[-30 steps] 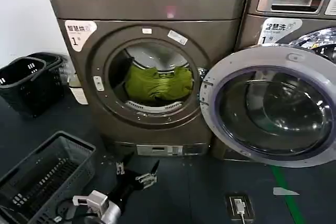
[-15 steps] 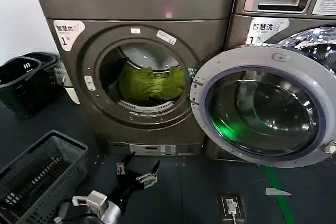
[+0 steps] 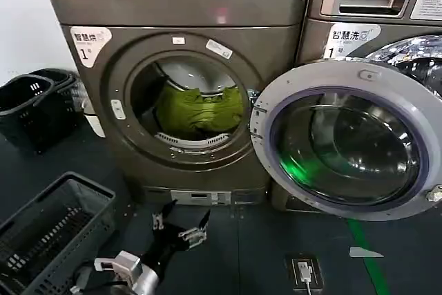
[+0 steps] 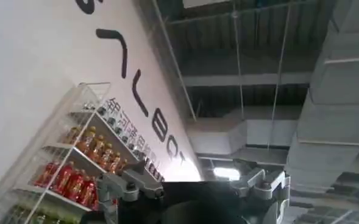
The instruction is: Grasp the clothes from the dryer.
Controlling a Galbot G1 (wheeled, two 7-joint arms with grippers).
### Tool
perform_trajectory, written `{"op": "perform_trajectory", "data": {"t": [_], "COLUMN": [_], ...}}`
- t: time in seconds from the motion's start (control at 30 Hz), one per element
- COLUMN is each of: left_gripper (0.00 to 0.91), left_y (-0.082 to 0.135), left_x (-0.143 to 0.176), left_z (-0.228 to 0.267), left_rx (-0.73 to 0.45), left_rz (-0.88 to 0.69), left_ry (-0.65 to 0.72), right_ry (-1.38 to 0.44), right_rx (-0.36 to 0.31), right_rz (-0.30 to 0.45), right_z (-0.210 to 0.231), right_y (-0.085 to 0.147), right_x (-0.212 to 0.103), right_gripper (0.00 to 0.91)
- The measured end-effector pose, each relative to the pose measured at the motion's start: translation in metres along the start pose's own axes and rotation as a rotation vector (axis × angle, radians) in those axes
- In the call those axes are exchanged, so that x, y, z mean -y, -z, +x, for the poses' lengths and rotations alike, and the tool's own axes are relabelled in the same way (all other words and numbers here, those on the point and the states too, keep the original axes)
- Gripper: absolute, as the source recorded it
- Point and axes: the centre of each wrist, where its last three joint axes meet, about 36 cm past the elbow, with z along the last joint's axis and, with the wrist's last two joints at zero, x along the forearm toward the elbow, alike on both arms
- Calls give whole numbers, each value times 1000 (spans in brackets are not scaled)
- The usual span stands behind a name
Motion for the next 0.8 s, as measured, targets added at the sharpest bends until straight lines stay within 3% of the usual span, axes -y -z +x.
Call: {"op": "perform_trajectory", "data": {"t": [0.8], "left_gripper": [907], "left_y": [21], "left_x": [-21], "left_z": [6], "left_rx": [-13], "left_rz": [-20], "left_ry": [107], "right_ry": [27], "right_rx": [10], "right_rz": [-1], "right_z": [3], "right_y": [2], "right_x": [-5], "right_gripper": [907]}}
